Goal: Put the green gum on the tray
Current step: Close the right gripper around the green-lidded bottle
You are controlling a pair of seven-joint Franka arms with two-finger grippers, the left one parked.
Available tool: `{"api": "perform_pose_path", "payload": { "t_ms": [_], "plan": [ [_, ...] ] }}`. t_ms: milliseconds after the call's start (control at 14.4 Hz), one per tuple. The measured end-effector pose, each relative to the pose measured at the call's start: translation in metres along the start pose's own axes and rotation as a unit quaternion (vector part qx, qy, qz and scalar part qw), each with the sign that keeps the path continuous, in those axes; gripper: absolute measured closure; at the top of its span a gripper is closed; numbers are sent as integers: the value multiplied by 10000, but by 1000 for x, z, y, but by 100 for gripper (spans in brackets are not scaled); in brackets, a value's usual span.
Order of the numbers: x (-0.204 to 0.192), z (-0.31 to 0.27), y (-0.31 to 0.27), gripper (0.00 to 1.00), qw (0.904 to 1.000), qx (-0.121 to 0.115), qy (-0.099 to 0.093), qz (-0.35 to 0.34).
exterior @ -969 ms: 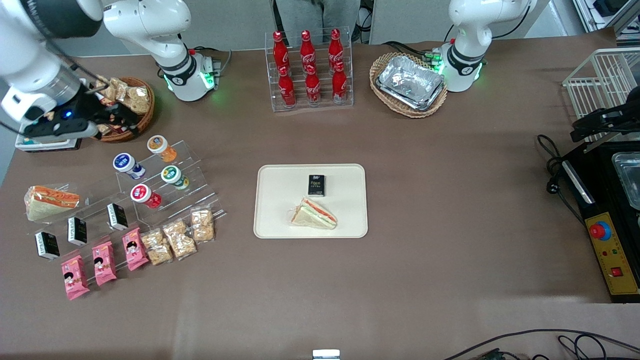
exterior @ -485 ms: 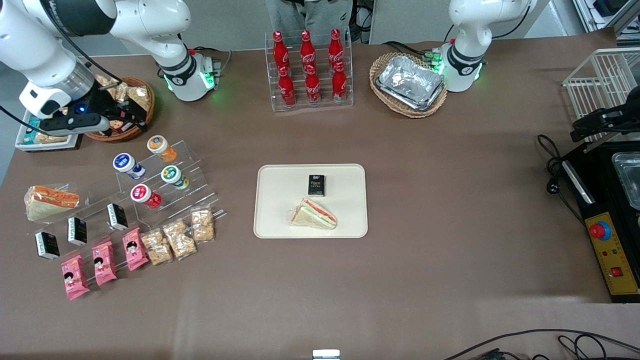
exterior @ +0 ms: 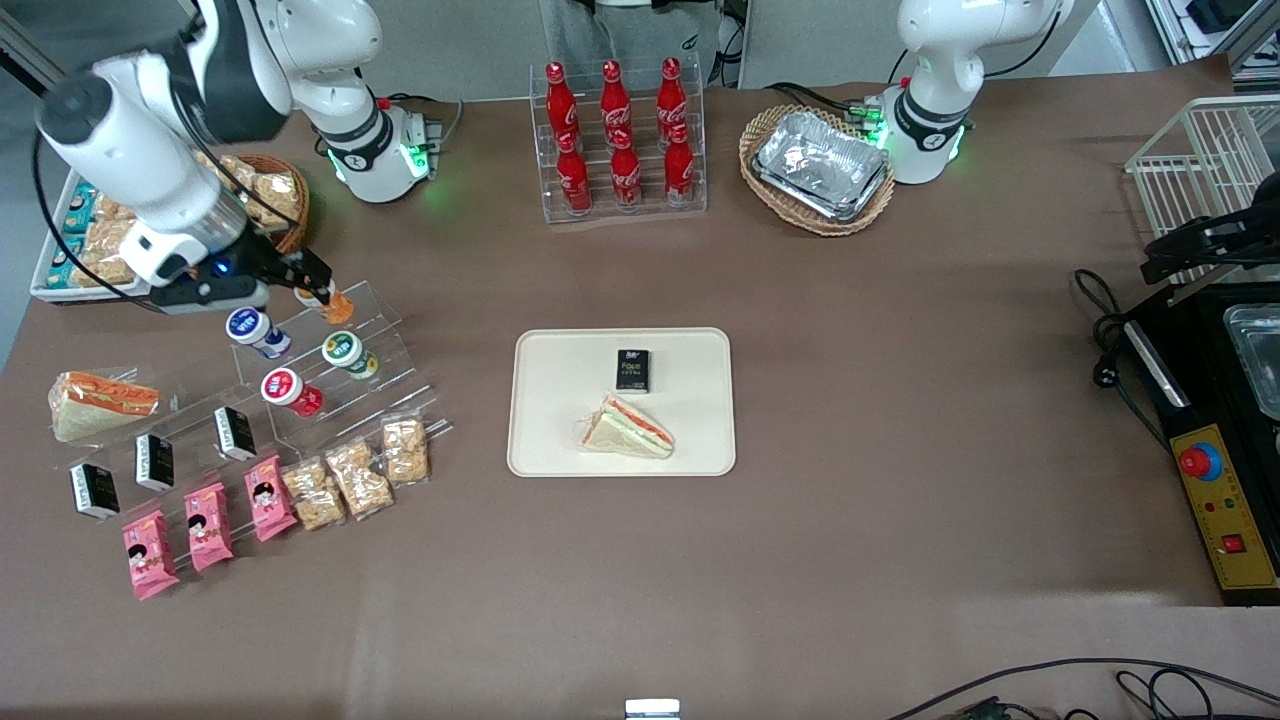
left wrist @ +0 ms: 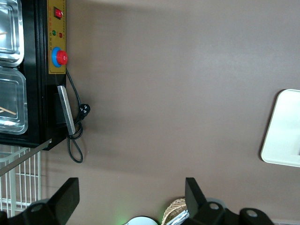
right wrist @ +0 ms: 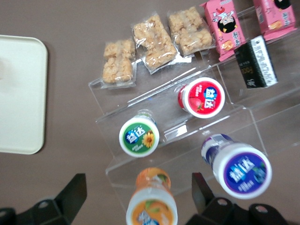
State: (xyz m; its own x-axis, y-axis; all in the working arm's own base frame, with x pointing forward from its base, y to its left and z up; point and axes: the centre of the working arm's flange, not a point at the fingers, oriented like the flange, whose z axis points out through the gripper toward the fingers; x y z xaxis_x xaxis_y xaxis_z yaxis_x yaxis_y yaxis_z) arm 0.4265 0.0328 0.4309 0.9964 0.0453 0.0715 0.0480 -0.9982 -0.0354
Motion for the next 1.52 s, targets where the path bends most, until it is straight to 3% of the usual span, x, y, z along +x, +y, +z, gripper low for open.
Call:
{"api": "perform_pose_path", "payload": {
  "t_ms": [485,692,900,1523],
  "plan": [
    [17,77,-4,0,10000,-43,-41,-34],
    [19,90,-4,0,9999,-52,-91,-25],
    [17,98,-10,0,9998,116,-144,115],
    [10,122,-17,1,9998,149,-38,117]
  ]
}}
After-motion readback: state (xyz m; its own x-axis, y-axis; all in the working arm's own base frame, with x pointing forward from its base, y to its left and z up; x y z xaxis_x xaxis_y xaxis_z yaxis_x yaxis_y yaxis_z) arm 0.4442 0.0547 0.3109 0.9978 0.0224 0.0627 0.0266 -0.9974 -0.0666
